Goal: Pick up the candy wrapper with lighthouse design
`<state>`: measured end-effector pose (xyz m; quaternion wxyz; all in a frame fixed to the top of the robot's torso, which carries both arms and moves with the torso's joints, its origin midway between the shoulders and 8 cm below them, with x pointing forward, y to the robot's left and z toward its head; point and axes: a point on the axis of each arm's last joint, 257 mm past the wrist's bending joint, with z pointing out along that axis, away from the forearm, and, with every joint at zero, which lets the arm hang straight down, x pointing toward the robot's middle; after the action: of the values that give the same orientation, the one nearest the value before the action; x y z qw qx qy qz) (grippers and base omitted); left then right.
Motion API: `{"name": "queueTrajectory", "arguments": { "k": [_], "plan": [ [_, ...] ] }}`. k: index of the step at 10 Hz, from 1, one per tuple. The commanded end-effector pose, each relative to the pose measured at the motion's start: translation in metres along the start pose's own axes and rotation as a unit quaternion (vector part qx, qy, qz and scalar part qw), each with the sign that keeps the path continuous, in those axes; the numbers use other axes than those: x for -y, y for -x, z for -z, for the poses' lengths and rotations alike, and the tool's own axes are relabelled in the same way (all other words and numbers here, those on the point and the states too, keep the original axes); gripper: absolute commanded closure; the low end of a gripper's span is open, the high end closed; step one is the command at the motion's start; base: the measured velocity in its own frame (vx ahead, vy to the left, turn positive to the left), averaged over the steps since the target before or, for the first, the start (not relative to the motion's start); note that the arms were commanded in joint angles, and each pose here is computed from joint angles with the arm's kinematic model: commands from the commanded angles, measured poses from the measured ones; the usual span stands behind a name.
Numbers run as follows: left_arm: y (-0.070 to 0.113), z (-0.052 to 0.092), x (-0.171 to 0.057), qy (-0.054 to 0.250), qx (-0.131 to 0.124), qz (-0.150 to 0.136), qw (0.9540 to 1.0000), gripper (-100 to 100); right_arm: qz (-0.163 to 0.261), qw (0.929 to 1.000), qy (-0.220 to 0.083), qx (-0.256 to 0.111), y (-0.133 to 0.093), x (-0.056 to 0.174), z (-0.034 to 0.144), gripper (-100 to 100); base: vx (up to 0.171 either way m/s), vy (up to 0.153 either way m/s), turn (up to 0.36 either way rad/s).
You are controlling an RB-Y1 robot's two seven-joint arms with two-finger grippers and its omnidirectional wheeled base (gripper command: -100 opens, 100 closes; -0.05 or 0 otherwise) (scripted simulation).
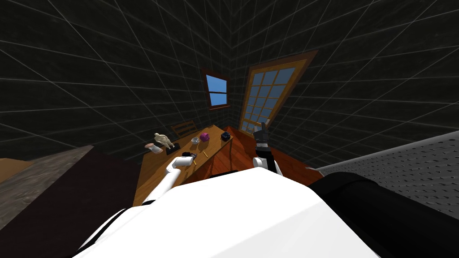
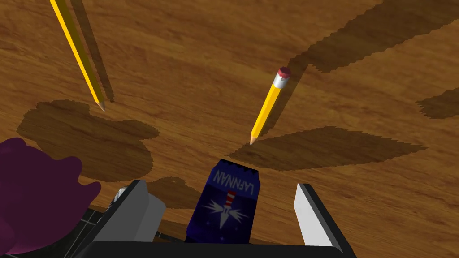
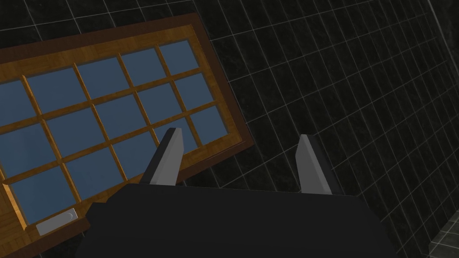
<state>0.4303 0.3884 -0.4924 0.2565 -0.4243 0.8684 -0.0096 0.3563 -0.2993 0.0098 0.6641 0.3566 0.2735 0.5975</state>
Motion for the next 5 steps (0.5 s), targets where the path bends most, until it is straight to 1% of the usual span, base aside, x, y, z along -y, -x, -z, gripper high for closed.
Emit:
{"name": "queueTrajectory", "arguments": {
  "k": [1, 4, 5],
  "plan": [
    [0.008, -0.003, -0.013, 0.027, 0.001, -0.016, 0.9995, -100, 0.000, 1.0000, 0.000, 0.000, 0.000, 0.000, 0.000, 0, 0.063, -0.044, -0.013],
    [0.027, -0.004, -0.034, 0.069, 0.005, -0.038, 0.9969, -100, 0.000, 1.0000, 0.000, 0.000, 0.000, 0.000, 0.000, 0, 0.070, -0.032, -0.009],
    [0.039, -0.003, -0.044, 0.088, 0.008, -0.046, 0.9950, -100, 0.000, 1.0000, 0.000, 0.000, 0.000, 0.000, 0.000, 0, 0.077, -0.019, -0.022]
  ]
}}
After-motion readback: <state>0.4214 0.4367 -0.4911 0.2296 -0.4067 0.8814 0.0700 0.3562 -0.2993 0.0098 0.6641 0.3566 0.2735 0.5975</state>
